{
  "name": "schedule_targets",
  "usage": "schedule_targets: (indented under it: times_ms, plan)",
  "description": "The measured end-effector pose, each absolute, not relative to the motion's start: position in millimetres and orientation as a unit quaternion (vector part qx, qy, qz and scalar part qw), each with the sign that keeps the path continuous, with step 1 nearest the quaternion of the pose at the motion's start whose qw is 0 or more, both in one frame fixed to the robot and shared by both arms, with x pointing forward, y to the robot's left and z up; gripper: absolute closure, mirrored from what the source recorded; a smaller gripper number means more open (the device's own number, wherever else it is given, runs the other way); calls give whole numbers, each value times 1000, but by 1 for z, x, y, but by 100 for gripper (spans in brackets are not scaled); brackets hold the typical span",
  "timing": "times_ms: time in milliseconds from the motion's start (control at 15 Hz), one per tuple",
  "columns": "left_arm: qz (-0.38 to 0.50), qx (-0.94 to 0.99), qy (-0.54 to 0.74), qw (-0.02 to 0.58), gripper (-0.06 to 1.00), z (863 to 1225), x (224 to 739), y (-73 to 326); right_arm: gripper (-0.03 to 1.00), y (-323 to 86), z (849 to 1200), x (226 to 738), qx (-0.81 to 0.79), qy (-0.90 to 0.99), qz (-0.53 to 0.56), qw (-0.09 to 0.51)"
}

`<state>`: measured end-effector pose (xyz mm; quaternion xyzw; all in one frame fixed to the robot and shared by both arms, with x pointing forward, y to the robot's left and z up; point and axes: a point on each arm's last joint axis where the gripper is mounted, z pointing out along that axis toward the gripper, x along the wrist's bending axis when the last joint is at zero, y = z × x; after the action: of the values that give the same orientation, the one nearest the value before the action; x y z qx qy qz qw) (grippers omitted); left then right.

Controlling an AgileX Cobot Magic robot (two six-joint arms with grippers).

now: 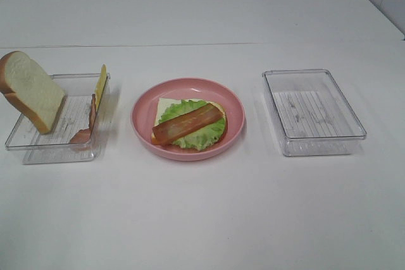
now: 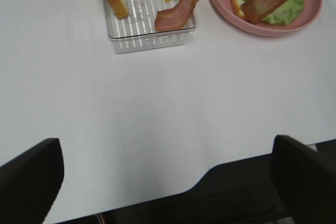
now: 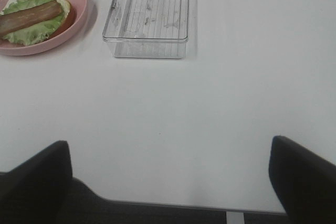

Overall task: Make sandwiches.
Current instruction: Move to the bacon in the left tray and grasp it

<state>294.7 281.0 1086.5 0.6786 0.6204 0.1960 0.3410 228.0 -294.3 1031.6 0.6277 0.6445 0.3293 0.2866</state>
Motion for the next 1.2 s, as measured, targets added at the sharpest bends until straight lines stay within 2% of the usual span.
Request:
schedule_targets:
  times_ms: [333, 467, 733, 1067, 1200]
  plan:
    - [76, 706, 642, 289, -4, 1114, 374, 278, -1, -294, 1032, 228, 628, 645, 329, 287]
    - [26, 683, 682, 260, -4, 1115, 429, 281, -1, -294, 1032, 228, 628, 645, 329, 287]
    - [-26, 680, 701, 212, -4, 1090, 478, 269, -1, -294, 1032, 228, 628, 645, 329, 287]
    - [-4, 706, 692, 150, -4, 1047, 542, 192, -1, -294, 1032, 228, 628, 645, 330, 286]
    - [2, 706, 699, 118, -4, 1027, 568, 177, -1, -294, 1032, 228, 628, 645, 330, 286]
